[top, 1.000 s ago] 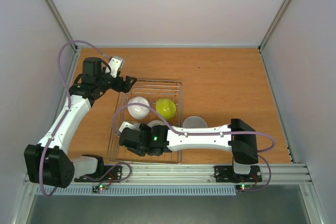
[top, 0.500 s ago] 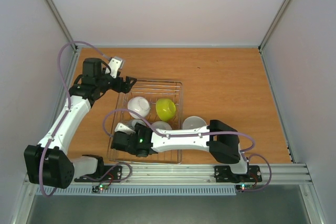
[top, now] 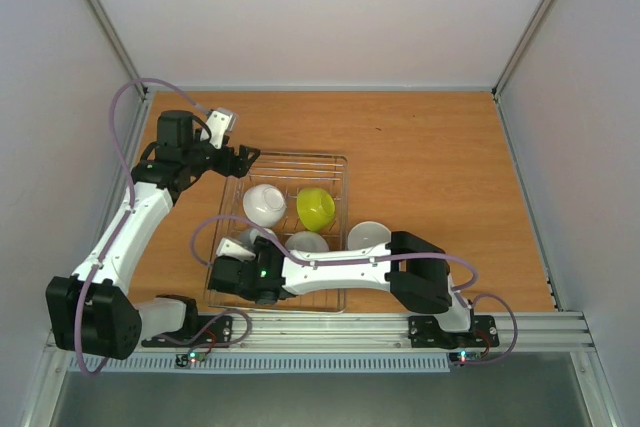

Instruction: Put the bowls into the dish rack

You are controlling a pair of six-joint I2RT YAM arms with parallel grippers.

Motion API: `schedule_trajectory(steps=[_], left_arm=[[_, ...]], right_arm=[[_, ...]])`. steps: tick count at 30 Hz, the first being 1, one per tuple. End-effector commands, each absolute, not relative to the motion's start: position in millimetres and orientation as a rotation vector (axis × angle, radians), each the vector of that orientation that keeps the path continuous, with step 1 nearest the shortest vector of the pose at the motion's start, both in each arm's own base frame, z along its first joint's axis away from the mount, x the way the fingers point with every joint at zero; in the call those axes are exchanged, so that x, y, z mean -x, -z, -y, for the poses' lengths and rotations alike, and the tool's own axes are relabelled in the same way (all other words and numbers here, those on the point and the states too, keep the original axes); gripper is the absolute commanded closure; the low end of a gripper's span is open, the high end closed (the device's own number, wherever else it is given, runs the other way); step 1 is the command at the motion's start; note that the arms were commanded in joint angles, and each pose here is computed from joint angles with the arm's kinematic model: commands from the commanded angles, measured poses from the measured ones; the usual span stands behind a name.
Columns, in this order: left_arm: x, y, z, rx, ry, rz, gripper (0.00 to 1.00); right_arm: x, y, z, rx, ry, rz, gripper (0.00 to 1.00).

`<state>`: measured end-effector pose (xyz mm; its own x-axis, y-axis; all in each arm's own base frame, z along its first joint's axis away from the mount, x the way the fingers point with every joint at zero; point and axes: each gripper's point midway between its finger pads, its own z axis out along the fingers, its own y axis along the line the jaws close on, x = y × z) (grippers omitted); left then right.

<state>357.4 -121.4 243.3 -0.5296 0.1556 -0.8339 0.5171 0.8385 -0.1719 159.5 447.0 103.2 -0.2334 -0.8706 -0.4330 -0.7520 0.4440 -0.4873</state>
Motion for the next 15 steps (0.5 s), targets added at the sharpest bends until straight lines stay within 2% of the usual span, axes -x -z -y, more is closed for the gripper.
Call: schedule_trajectory(steps=[1,3,5,9,15], left_arm=[[-363.4,-251.7,122.2,-0.488,0.507,-2.059,0.04],[-363.1,-251.5,122.1,-0.490,0.508,-2.060,0.04],[-362.6,-251.8,122.3,-0.490,0.510,-2.060,0.04],[-361.8,-252.9,122.4,-0.492,0.511,-2.057,0.04],[-361.4,-252.8,122.8,-0.493,0.512,-2.058,0.04]], right_arm=[[-155.7,-96.7,-455.7,1.381,0.180,-2.039,0.38],[-152.1,-96.4,-456.8,1.391,0.145,-2.047,0.20],[-149.1,-97.4,-458.2,1.402,0.119,-2.049,0.10],[-144.7,-98.4,-460.3,1.419,0.077,-2.054,0.03],[-134.8,-106.2,-464.1,1.438,-0.014,-2.045,0.01]])
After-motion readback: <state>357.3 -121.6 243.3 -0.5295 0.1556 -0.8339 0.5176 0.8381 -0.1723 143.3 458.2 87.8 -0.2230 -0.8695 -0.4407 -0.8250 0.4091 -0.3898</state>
